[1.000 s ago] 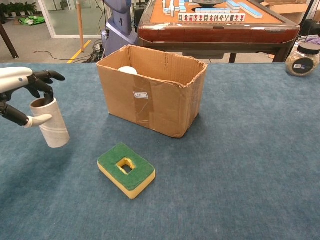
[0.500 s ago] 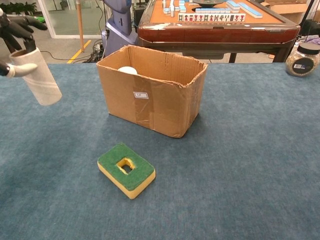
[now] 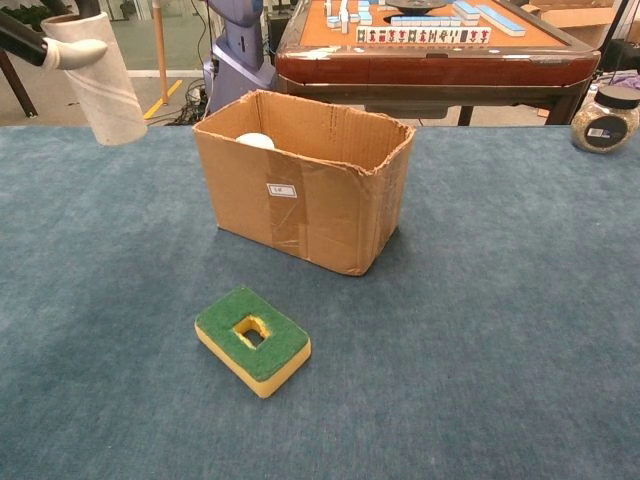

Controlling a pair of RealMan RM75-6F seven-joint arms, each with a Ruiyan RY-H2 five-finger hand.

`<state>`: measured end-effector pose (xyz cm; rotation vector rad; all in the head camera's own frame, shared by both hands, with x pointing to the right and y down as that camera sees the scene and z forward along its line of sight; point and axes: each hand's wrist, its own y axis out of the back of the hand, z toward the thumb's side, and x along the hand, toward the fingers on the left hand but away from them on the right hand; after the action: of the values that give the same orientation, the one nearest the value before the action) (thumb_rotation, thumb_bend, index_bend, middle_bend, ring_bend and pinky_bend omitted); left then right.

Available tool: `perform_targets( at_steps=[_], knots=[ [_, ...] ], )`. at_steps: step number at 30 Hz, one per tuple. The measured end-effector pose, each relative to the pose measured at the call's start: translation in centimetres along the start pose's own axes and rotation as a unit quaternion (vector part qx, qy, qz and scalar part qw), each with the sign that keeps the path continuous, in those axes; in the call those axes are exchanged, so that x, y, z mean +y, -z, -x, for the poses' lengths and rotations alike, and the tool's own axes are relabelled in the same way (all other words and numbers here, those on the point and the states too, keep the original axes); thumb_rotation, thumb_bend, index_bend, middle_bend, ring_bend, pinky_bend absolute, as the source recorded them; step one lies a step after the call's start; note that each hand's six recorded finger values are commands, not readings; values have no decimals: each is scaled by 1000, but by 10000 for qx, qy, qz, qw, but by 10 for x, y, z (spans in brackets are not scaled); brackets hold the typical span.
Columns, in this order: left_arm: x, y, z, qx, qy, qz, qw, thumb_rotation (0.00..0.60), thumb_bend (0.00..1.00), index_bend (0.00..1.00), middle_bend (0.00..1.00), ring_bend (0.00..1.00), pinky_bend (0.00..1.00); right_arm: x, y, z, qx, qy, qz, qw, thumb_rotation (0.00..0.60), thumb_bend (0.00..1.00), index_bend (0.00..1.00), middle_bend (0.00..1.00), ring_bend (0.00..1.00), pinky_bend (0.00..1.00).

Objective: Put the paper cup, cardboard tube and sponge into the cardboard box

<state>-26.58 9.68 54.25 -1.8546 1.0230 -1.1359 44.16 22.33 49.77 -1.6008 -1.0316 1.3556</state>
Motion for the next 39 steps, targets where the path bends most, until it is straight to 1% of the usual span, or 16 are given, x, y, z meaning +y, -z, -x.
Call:
perform_targets(
  at_steps=[4, 8, 15, 19, 25, 31, 35, 36, 38, 39],
  knots=[
    [-2, -3, -11, 38, 53, 90, 9999, 600, 382, 620, 98, 77, 219, 0, 0, 0, 16, -3, -2, 10000, 600, 383, 343, 415, 335, 370],
    [-4, -10, -25, 51, 37, 244, 9997, 600, 382, 620, 100, 77, 219, -1, -1, 0, 28, -13, -4, 10000, 600, 383, 343, 415, 335, 371],
    [-10, -33, -45, -163, -138, 393, 9990, 600, 382, 629, 107, 78, 219, -5, -3, 2, 66, -119, -51, 9999, 600, 384, 343, 415, 335, 370],
    [-16, -46, -56, -257, -162, 382, 9988, 600, 382, 629, 108, 80, 219, -7, -4, 3, 73, -144, -58, 9999, 600, 383, 343, 415, 335, 371],
    [-32, -51, -69, -219, -173, 338, 9990, 600, 382, 628, 108, 88, 219, -6, -4, 2, 79, -145, -53, 9998, 600, 383, 343, 415, 335, 371],
    [-55, -60, -86, -190, -66, 398, 9990, 600, 381, 604, 108, 94, 220, -4, -2, 2, 60, -109, -13, 9999, 600, 383, 343, 415, 335, 370],
    [-63, -70, -91, -265, -41, 456, 9986, 600, 379, 556, 107, 99, 224, -2, -1, 2, 47, -80, 1, 10000, 600, 384, 343, 415, 335, 371],
    [-65, -72, -91, -272, -28, 447, 9986, 600, 379, 520, 107, 99, 224, -1, -1, 1, 52, -75, 4, 10000, 600, 383, 343, 415, 335, 371],
    [-69, -73, -93, -272, 4, 423, 9987, 600, 351, 406, 107, 100, 224, -1, -1, 1, 58, -65, 9, 10000, 600, 383, 343, 415, 335, 371],
    [-71, -73, -93, -268, 10, 401, 9988, 600, 320, 329, 107, 101, 227, -1, -1, 0, 61, -60, 12, 10000, 600, 384, 343, 415, 335, 371]
  ],
)
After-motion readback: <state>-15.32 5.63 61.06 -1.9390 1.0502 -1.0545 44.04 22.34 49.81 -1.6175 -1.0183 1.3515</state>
